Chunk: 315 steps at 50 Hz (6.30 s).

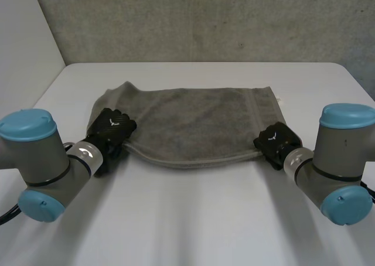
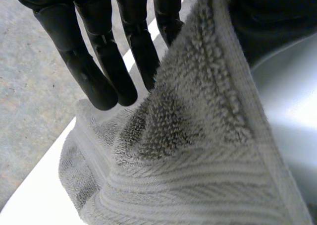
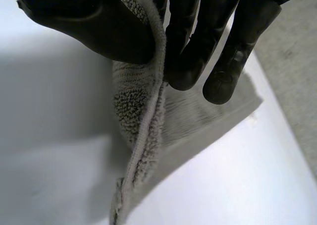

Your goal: Fold the towel.

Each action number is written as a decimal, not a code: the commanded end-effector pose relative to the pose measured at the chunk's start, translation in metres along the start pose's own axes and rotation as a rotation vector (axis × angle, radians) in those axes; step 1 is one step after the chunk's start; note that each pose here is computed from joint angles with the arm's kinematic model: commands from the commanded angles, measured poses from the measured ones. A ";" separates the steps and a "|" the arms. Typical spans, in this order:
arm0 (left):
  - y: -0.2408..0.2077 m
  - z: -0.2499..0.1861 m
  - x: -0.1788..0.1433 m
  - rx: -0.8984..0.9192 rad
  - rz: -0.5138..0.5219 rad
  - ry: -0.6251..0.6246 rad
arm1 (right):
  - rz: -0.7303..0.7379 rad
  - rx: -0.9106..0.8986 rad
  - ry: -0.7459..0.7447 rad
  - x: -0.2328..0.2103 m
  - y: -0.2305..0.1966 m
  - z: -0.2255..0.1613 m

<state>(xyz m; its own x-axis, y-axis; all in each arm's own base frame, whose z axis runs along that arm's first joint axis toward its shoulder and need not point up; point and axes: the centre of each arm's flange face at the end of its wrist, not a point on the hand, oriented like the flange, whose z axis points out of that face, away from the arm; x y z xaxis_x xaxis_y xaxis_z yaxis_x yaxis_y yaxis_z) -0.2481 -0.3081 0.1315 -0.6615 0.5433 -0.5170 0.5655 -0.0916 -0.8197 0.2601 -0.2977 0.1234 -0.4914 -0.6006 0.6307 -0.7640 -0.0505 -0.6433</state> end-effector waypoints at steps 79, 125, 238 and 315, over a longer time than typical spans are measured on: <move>-0.094 -0.048 -0.136 0.128 -0.039 -0.311 | 0.010 0.080 0.362 0.177 -0.092 -0.121; -0.036 0.010 -0.094 0.050 -0.222 -0.139 | 0.004 0.099 0.207 0.113 -0.047 -0.032; -0.045 -0.011 -0.032 0.123 -0.260 -0.116 | 0.383 -0.108 0.123 0.073 0.038 -0.055; -0.112 -0.018 -0.008 0.310 -0.259 -0.053 | 0.017 0.493 -0.108 -0.070 -0.129 -0.038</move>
<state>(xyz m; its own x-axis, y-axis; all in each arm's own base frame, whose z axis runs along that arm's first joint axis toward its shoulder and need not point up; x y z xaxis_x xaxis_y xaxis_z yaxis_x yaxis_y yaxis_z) -0.2834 -0.2926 0.2258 -0.8086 0.5145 -0.2855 0.2232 -0.1808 -0.9579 0.3952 -0.2040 0.1457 -0.3020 -0.6938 0.6538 -0.4694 -0.4888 -0.7354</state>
